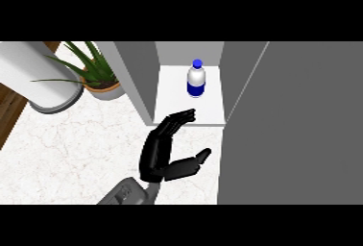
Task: Pick up the bottled water, place it into the cabinet and close the cabinet
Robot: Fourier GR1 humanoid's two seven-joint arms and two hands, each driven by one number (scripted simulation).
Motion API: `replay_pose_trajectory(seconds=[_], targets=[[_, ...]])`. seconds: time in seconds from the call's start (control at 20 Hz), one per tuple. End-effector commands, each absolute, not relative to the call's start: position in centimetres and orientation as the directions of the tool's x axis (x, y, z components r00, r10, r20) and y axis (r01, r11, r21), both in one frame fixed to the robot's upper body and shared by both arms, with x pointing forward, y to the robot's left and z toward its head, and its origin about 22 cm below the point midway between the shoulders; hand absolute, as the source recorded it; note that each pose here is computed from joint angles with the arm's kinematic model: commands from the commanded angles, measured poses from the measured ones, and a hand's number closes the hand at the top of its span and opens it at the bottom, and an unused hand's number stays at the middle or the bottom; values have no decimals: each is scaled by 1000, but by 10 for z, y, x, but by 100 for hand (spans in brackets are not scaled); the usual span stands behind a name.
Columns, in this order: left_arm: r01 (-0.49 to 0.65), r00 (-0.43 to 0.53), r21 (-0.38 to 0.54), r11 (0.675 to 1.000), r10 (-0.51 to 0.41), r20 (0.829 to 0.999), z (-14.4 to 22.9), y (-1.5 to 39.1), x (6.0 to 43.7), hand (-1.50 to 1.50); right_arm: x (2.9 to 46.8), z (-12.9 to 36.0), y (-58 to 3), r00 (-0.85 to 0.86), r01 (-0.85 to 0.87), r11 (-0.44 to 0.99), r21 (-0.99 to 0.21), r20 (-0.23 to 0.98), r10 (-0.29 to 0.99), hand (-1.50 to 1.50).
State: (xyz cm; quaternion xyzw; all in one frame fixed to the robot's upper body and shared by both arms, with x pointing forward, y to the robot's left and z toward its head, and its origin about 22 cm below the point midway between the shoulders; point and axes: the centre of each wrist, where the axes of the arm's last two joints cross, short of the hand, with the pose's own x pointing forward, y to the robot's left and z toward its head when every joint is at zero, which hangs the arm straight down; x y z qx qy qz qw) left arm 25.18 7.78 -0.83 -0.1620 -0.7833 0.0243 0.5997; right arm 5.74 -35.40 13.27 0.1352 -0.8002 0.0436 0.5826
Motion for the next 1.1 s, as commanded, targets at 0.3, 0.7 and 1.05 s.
replay_pose_trajectory(seconds=[0.3, 0.7, 1.05], targets=[[267, -216, -205, 942, 266, 939, -16, 145, 185, 150, 48, 166, -325, -247, -435, 898, -61, 968, -54, 150], [232, -252, -165, 959, 223, 942, 16, 214, 186, 150, 52, 173, -308, -208, -627, 772, -108, 978, -33, 150], [239, -265, -196, 951, 258, 929, 32, 254, 167, -150, 48, 179, -297, -289, -661, 737, -137, 954, -82, 150]])
